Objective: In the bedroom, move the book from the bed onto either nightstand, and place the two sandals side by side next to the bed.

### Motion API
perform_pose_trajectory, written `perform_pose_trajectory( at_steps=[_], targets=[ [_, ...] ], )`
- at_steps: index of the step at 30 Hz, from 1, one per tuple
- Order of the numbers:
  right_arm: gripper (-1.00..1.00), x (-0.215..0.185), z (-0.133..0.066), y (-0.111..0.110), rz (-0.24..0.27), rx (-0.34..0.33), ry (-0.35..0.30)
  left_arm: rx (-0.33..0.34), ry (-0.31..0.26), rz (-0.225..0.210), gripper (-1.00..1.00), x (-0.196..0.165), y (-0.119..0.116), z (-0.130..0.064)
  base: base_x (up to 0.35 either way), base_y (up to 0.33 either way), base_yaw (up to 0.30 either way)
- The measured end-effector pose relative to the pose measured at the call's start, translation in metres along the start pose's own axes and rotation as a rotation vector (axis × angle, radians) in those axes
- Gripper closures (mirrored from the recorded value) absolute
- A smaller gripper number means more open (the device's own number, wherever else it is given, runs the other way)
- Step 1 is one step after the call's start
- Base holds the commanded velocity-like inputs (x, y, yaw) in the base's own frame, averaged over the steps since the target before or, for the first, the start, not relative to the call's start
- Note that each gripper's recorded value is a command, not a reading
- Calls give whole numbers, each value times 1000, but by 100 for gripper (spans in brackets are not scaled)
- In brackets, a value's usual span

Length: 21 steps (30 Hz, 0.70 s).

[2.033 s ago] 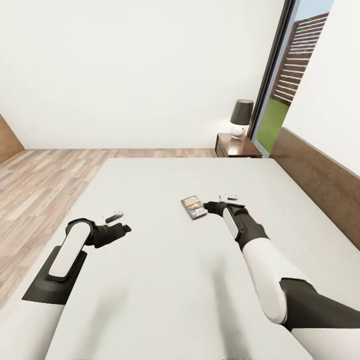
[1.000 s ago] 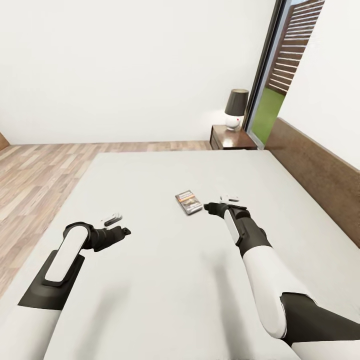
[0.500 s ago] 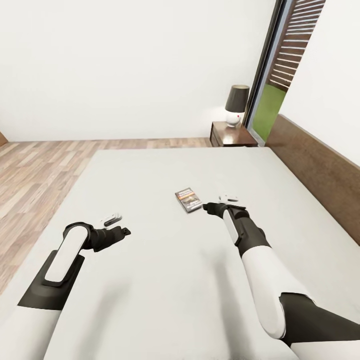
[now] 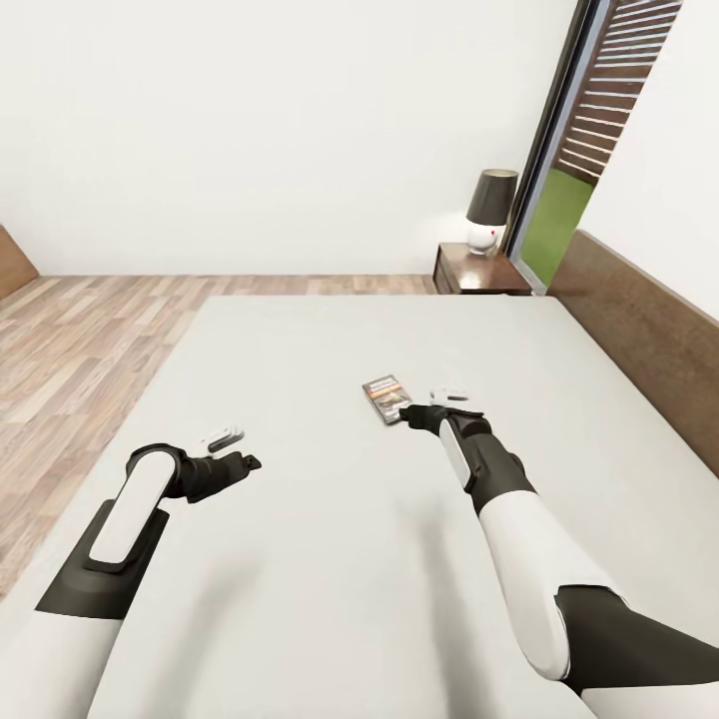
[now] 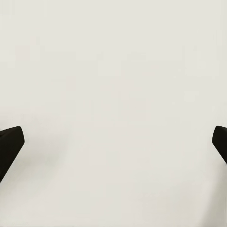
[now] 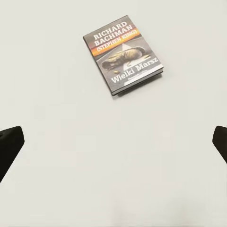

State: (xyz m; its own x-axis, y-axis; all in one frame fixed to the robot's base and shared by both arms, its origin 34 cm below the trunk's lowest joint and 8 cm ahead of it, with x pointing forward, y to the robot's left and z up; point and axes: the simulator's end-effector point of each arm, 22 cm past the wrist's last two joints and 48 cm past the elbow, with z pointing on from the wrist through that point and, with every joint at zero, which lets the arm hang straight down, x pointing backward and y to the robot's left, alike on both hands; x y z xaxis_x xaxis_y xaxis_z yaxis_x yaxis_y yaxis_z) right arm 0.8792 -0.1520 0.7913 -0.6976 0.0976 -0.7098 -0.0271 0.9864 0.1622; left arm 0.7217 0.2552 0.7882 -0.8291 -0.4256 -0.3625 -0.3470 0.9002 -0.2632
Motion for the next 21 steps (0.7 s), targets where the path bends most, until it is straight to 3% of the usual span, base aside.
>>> perform_pose_trajectory(
  at_steps=[12,19,21],
  targets=[
    [-100,1,0,2,-4,-3,3,24,-14,11,-100,-6,-12,-6,0,0,13],
    [-100,-4,-8,8,12,-20,129,48,0,14,-100,2,-27,-4,0,0,0],
    [-100,-16,-15,13,25,-38,169,61,23,39,-100,10,-38,-3,0,0,0]
  ],
)
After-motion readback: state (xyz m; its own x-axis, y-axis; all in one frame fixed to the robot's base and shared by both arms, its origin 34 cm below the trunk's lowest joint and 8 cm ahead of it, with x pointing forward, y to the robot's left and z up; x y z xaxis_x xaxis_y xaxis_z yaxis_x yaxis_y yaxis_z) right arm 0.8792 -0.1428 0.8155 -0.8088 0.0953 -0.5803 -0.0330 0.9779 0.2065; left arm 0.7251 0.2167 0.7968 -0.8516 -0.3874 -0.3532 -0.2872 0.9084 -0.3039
